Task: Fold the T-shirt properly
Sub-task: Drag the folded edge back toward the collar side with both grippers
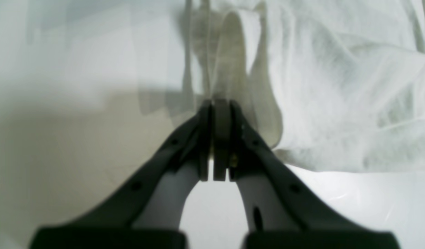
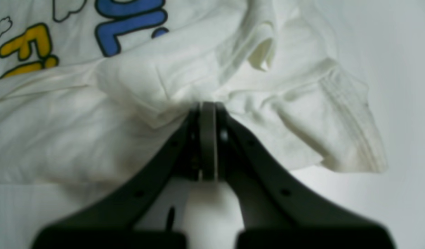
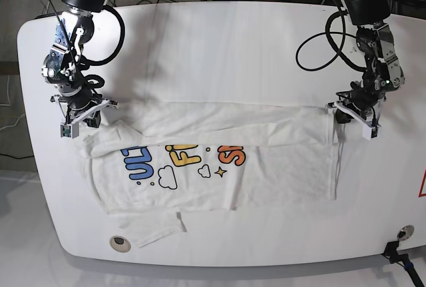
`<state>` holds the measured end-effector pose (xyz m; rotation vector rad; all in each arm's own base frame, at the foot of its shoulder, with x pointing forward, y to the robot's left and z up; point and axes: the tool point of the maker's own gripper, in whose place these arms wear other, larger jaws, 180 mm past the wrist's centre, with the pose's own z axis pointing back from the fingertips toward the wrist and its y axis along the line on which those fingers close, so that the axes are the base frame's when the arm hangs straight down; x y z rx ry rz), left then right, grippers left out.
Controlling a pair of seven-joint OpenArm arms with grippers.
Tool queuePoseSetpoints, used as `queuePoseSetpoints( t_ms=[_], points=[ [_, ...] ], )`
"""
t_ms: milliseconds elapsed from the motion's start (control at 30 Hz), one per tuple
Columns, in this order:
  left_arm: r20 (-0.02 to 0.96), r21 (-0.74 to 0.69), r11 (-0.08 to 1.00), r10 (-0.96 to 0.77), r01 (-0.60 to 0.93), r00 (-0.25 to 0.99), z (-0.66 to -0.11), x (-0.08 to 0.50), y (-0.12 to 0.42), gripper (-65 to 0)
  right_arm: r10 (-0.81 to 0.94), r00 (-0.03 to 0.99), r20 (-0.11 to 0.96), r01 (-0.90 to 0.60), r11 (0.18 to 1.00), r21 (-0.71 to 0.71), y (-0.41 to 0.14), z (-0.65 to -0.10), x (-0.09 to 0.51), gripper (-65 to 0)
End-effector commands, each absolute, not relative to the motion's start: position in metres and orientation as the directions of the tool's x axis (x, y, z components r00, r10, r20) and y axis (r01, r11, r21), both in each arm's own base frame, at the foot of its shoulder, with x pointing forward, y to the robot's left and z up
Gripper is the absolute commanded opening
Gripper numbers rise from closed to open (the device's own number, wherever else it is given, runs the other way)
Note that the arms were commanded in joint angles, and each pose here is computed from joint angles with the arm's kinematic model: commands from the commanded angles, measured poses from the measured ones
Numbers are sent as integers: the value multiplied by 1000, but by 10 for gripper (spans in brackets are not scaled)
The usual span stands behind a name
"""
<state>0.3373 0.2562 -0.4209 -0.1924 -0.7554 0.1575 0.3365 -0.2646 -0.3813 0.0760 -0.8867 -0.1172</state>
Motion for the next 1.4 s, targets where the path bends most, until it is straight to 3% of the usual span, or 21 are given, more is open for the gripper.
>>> queuePoseSetpoints(
  t_ms=[0, 333, 467, 567, 700, 900, 1167, 1367],
  points=[
    [684, -203, 977, 194, -71, 703, -413, 343, 264, -650, -134, 581, 803, 74, 991, 112, -273, -369, 345, -650],
    [700, -194, 979, 181, -60, 691, -405, 351, 265, -650, -105, 629, 770, 71, 994, 78, -274, -386, 354, -650],
    [673, -174, 983, 164, -61, 721, -410, 343, 267, -606, -115, 620, 776, 74, 993, 88, -275, -383, 356, -500],
    [673, -145, 988, 137, -52, 727, -406, 340, 273, -593, -107, 620, 777, 70, 994, 80, -278, -381, 354, -465],
    [654, -98, 995, 90, -34, 751, -409, 323, 280, -635, -102, 645, 757, 74, 995, 71, -286, -385, 345, -504],
    [579, 3, 1000, -18, 19, 815, -417, 270, 295, -650, -95, 711, 697, 78, 995, 57, -291, -404, 318, -626],
    [548, 90, 986, -168, 142, 820, -409, 214, 285, -650, -66, 769, 636, 64, 998, 25, -295, -424, 272, -650],
    [628, 134, 980, -201, 150, 752, -372, 220, 278, -650, -38, 770, 637, 38, 999, 13, -291, -420, 264, -650]
  ],
)
